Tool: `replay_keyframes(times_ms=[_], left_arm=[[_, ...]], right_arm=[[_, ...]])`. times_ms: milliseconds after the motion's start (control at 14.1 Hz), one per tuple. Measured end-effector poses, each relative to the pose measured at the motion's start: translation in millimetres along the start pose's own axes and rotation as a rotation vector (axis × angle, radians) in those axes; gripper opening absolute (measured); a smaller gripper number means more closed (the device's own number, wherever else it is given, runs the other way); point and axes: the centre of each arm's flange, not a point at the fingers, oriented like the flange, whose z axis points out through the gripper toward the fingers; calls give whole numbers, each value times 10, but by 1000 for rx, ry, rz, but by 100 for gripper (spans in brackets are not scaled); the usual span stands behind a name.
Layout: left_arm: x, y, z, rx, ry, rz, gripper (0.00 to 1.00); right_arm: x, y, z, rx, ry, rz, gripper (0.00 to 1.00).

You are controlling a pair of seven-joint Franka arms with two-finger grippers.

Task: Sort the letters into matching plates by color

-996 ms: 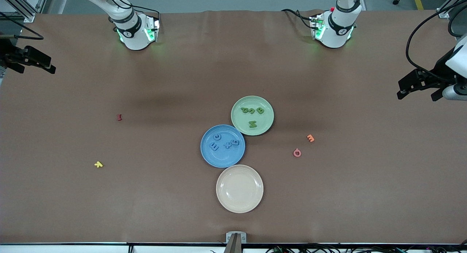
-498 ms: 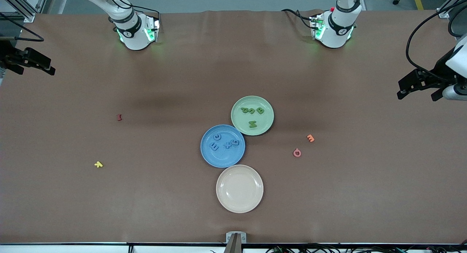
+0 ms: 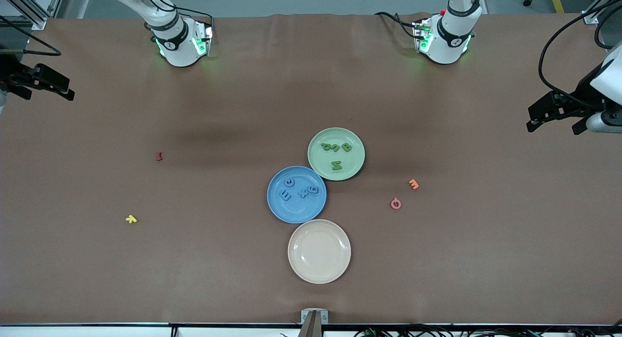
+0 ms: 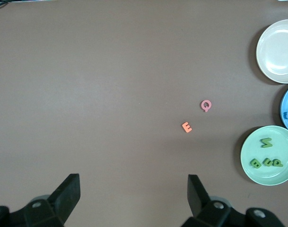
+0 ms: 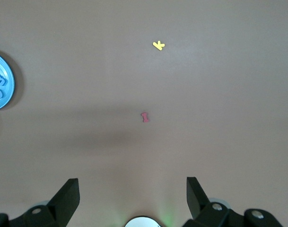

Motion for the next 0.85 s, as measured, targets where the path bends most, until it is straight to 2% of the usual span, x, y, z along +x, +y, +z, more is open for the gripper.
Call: replay_keyframes(times_ms=[854], left_arm=[[1, -23, -5, 0, 1, -4, 100]], right_arm=[[20, 158, -28, 3, 27, 30, 100]])
